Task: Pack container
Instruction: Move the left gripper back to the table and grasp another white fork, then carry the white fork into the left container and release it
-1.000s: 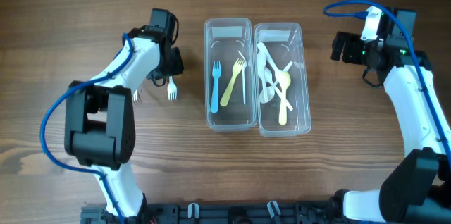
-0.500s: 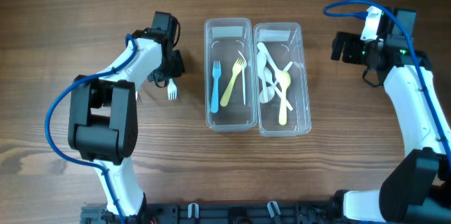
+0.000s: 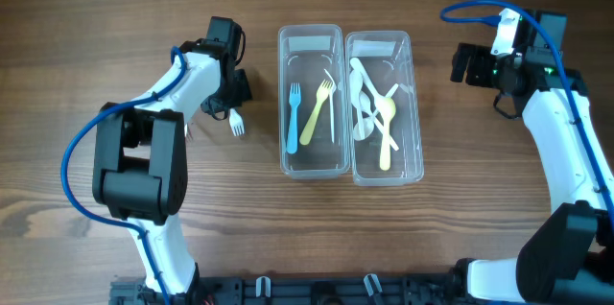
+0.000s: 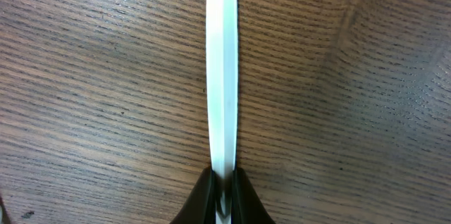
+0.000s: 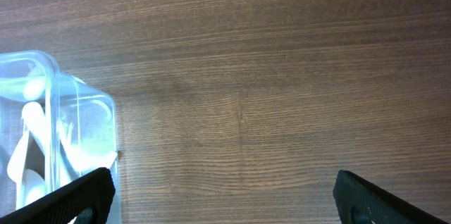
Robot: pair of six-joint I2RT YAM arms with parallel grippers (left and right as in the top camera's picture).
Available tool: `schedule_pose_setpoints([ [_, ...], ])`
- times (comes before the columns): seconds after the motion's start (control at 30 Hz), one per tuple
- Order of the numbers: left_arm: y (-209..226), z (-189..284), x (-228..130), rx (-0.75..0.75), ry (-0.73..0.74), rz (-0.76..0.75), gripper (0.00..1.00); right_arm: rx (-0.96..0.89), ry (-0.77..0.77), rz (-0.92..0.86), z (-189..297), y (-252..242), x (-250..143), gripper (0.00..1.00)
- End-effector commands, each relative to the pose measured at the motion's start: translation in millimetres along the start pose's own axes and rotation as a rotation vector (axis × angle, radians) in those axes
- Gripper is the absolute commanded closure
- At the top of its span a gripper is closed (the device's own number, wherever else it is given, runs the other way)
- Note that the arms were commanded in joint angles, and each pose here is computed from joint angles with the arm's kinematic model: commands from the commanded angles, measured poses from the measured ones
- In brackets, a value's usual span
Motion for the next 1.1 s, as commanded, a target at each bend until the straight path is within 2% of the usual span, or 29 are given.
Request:
schedule_pose_setpoints([
  [0.0,4.7,-8.5,-10.4,0.008,0.040,-0.005,0.96,-0.012,-0.009,0.017,3.7,-1.6,0.5,0.00],
  [0.13,-2.1,13.0,4.9,-0.023,-0.007,0.002,0.96,-0.012,-0.010,0.017,3.7,-1.6,0.6,0.00],
  [0.37,-15.6,93.9,32.3,-0.128,-0.150,0.011,0.96,-0.012,-0.010,0.017,3.7,-1.6,0.6,0.00],
  [0.47,-28.0,146.8,25.3,-0.266,-0.196,-0.009,0.96,-0.012,-0.010,0.017,3.7,-1.6,0.6,0.00],
  [0.67,-59.7,209.5,-3.8,-0.478,-0.234,-0.105,0.96,-0.012,-0.009,0.017,3.7,-1.6,0.5,0.00],
  [0.8,-91.7,221.7,-32.7,-0.550,-0.233,-0.306,0.94,-0.012,-0.009,0.017,3.6,-1.6,0.4,0.00],
  [0.87,-101.7,217.6,-44.7,-0.538,-0.215,-0.341,0.91,-0.012,-0.009,0.017,3.7,-1.6,0.5,0.00],
  [1.07,-124.8,198.5,-68.1,-0.509,-0.160,-0.407,0.96,-0.012,-0.009,0.017,3.6,-1.7,0.5,0.00],
])
Point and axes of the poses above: each gripper's point midway between its finger pads, its own z axis back along the fingers, its own y axis along the line the jaws close on, x = y × z, the point moved 3 cm from there along z, back along the fingers, and after that the axes turned 6 degrees about z, right-handed, at the moved point
